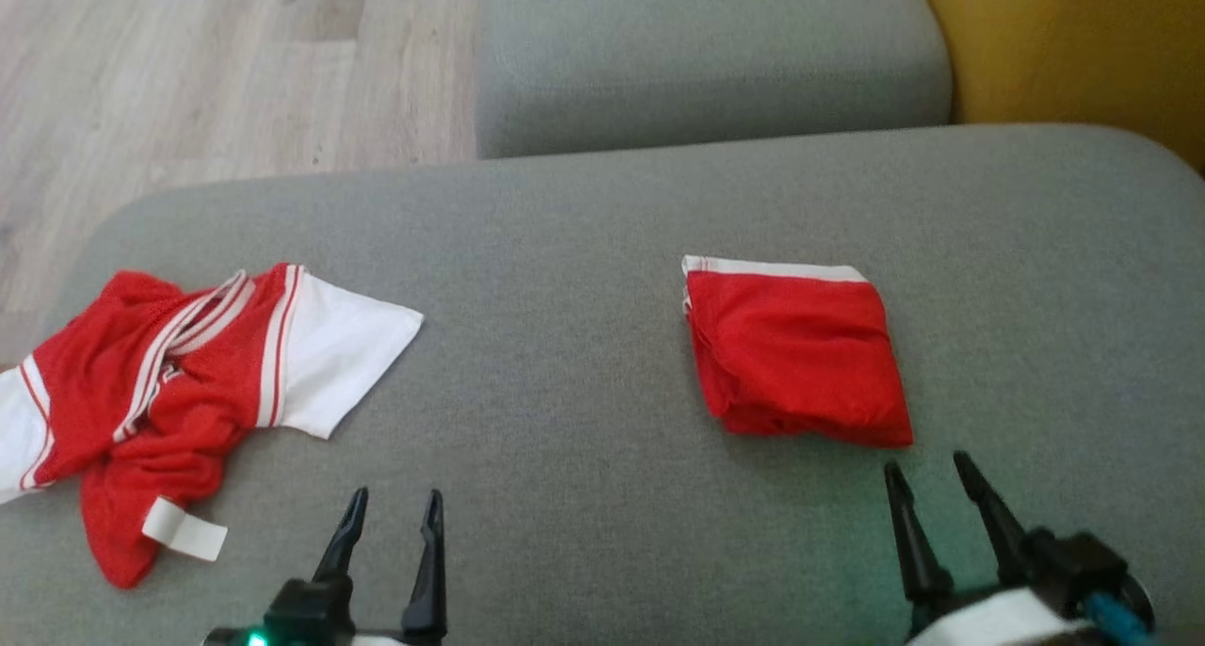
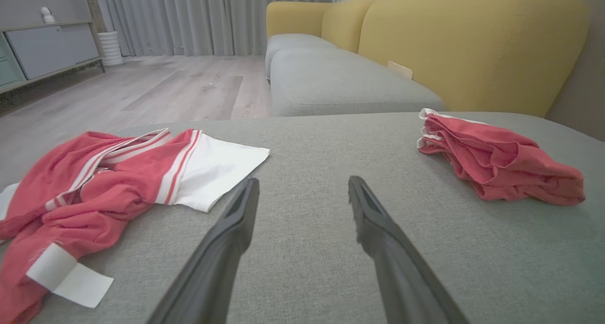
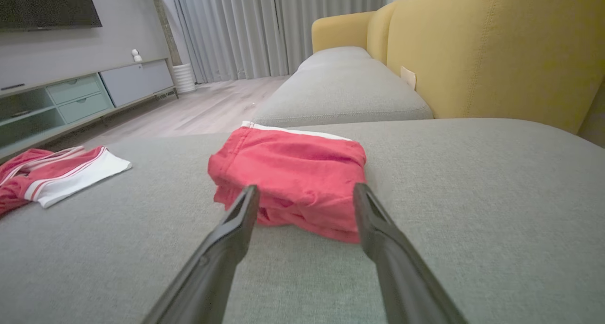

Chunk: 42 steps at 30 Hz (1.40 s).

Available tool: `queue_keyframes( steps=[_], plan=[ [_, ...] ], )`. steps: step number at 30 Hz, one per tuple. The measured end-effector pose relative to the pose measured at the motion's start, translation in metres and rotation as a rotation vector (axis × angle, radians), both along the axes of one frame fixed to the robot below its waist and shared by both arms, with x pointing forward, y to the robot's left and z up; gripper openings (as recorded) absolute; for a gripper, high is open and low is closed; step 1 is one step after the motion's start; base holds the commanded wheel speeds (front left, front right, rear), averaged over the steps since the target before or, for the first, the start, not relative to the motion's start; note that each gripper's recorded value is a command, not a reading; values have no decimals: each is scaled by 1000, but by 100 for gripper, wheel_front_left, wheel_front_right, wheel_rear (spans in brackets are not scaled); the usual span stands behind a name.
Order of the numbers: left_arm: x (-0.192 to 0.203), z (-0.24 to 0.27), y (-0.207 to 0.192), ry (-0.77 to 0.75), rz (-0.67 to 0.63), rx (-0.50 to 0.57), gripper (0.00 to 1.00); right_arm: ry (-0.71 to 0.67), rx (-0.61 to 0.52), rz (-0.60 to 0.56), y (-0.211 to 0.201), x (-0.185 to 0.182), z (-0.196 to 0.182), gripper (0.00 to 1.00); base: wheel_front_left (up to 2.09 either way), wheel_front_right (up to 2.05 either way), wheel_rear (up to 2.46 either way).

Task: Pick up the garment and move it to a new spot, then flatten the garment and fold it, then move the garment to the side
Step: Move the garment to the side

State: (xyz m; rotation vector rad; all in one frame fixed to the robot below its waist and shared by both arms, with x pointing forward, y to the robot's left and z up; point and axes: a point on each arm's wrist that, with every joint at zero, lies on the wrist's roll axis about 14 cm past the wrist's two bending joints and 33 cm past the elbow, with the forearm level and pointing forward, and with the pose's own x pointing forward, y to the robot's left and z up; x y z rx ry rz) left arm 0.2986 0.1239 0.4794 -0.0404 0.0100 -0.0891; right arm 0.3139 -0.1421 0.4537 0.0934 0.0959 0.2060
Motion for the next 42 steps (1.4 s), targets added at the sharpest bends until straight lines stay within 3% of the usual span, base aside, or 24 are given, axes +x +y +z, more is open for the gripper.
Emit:
queue_keyframes(
  steps=[9, 14, 19, 29, 30, 32, 33, 42],
  plan=[
    [26, 0, -21, 8, -82, -22, 100, -34, 55, -47, -15, 67, 17, 100, 0, 0, 0],
    [41, 2, -26, 2, -95, -26, 100, 89, 25, -97, -43, 104, -3, 100, 0, 0, 0],
    [52, 0, -22, 8, -75, -32, 100, 242, -22, -75, -51, 132, -23, 100, 0, 0, 0],
    [60, -10, -20, 39, -66, -28, 100, 535, -44, 11, -41, 125, -83, 99, 0, 0, 0],
    [61, -11, -20, 41, -65, -28, 100, 549, -40, 25, -37, 124, -86, 81, 0, 0, 0],
    [62, -12, -20, 46, -63, -27, 100, 558, -25, 41, -31, 124, -87, 33, 0, 0, 0],
    [62, -12, -20, 46, -63, -27, 100, 558, -25, 41, -31, 124, -87, 0, 0, 0, 0],
    [79, -16, -36, 49, -114, -38, 100, 512, -145, 14, -74, 141, -75, 0, 0, 0, 0]
  ],
)
